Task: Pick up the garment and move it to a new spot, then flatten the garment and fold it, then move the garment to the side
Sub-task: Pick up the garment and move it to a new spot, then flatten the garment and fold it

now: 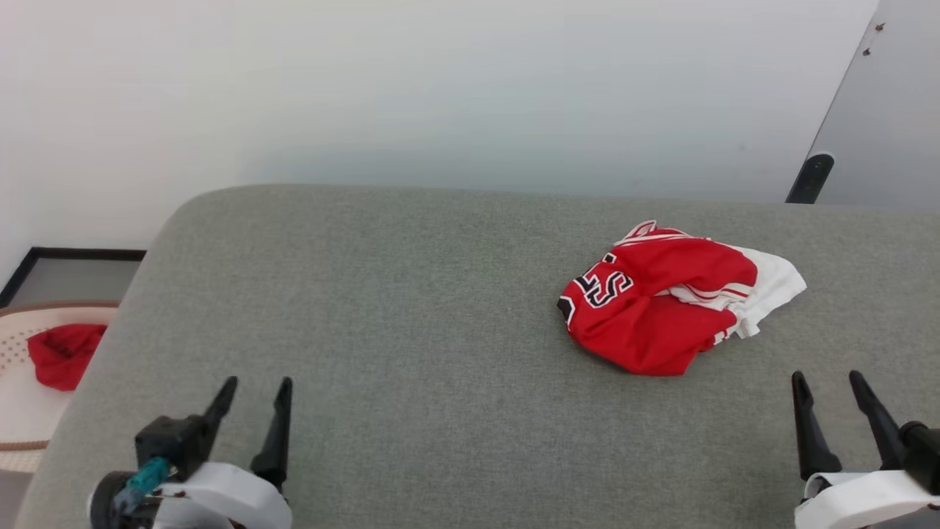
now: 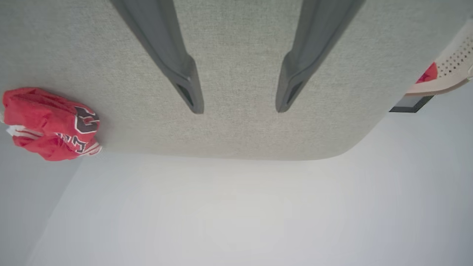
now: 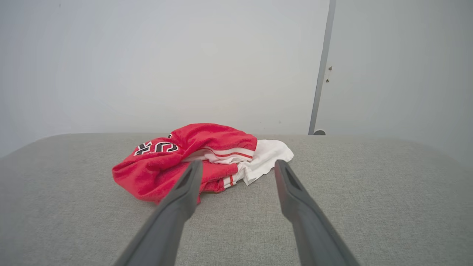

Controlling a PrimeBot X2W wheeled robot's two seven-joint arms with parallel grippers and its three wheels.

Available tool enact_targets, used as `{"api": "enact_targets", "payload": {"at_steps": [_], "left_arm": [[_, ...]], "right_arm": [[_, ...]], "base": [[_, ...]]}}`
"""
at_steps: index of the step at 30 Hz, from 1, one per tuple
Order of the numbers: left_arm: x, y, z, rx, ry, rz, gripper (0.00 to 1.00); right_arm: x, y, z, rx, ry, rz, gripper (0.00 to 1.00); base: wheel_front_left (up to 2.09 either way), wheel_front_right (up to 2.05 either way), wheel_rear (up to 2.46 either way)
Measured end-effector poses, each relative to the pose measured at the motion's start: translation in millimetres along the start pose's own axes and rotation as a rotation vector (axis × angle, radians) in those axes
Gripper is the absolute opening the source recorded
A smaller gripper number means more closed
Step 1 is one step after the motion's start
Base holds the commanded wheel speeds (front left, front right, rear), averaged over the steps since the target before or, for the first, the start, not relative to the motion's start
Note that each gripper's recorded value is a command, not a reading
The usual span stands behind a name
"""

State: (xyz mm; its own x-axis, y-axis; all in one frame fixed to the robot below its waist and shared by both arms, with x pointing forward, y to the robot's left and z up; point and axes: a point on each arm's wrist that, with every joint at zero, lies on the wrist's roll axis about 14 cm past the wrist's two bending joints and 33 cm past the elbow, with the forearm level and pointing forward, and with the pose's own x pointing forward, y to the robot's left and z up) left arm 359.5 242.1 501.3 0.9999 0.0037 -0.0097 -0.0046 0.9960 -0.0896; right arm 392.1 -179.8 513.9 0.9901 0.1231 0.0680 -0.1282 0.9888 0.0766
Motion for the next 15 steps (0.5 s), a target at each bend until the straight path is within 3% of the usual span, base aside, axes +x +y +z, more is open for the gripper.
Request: {"api": "enact_targets", "payload": {"at_steps": [6, 15], "left_arm": [[-3.4, -4.1, 27.1, 0.078, -0.108, -0.002, 1.0], [-14.2, -12.0, -0.9, 0.038, -0.047, -0.013, 1.0]], "right_arm": [[-3.0, -11.5, 8.3, 0.002, -0.024, -0.032, 1.0], [-6.9, -11.8, 2.7, 0.022, -0.013, -0.044, 1.0]], "base": [[0.0, 0.0, 0.0], [0.0, 0.0, 0.0]]}}
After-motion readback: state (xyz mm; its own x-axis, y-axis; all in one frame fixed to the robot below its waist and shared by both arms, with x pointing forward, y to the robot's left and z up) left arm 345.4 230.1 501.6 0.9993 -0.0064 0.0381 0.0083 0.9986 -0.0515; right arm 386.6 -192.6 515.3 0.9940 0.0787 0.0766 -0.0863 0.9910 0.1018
